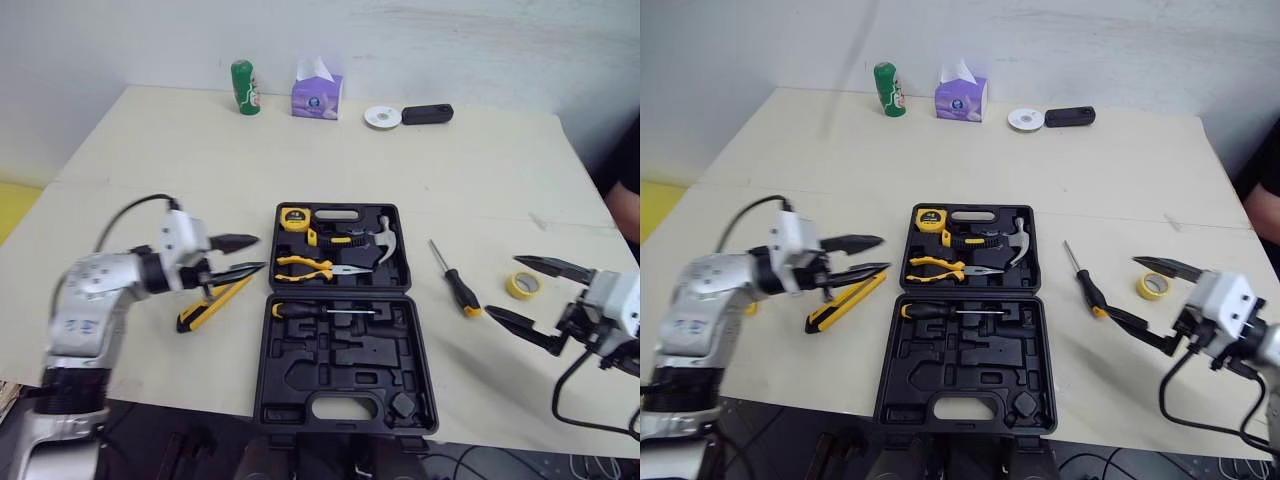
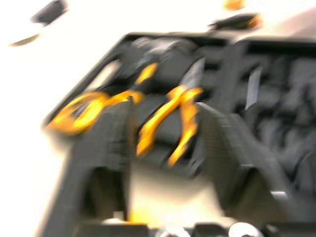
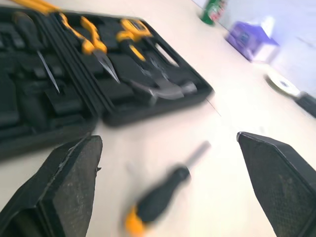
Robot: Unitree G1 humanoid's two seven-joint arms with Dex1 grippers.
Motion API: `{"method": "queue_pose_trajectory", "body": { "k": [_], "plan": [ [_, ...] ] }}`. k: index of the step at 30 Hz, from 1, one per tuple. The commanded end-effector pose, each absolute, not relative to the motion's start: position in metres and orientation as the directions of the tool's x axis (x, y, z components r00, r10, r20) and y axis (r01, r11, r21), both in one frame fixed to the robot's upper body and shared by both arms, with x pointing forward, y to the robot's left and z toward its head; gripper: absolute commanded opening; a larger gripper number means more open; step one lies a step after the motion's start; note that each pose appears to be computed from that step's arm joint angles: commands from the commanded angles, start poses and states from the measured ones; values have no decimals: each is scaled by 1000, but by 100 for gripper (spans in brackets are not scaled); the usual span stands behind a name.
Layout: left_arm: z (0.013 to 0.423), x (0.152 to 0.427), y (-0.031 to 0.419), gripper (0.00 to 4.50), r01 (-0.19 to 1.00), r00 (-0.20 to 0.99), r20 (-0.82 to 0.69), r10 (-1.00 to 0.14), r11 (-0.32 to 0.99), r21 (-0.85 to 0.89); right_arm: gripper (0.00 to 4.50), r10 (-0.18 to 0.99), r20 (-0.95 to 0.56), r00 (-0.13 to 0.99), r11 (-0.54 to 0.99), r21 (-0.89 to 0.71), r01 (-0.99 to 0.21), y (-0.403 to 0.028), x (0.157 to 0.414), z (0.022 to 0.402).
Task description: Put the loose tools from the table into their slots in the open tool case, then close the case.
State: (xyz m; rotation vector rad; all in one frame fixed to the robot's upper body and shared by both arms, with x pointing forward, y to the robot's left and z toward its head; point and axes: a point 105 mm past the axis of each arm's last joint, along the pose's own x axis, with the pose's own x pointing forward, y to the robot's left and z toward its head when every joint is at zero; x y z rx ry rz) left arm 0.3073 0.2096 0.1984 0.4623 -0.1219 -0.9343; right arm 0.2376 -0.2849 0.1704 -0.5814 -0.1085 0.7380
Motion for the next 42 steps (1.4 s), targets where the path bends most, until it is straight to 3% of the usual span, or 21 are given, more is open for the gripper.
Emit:
{"method": "queue_pose_trajectory", "body": {
  "k": [1,2,8,15,21,27,30,34,42],
  "plan": [
    [209,301,281,402,555,791,-44,-611,683,475,450,492,-10,870,675,-627,-389,-331,228,184],
    [208,297,299,440,499,831,-36,-555,717,486,450,450,10,893,694,-633,-343,-341,225,184],
    [184,261,400,446,206,977,-32,-213,878,432,450,230,86,969,786,-603,-133,-388,208,175],
    [161,219,466,446,-77,996,-15,88,928,365,450,2,59,998,816,-577,33,-429,174,147],
    [138,171,502,446,-191,961,-124,246,920,343,450,-145,31,989,816,-561,137,-445,139,126],
    [132,169,499,446,-193,965,-108,238,928,318,450,-289,7,957,819,-517,251,-463,114,106],
    [132,170,497,446,-183,968,-102,227,928,325,450,-303,15,953,822,-501,270,-465,113,104],
    [137,175,495,446,-180,973,-79,217,927,329,450,-253,30,967,842,-486,235,-457,128,103],
    [155,210,456,446,42,998,-59,-20,914,404,450,-84,95,992,836,-536,122,-430,169,126]
  ]
}}
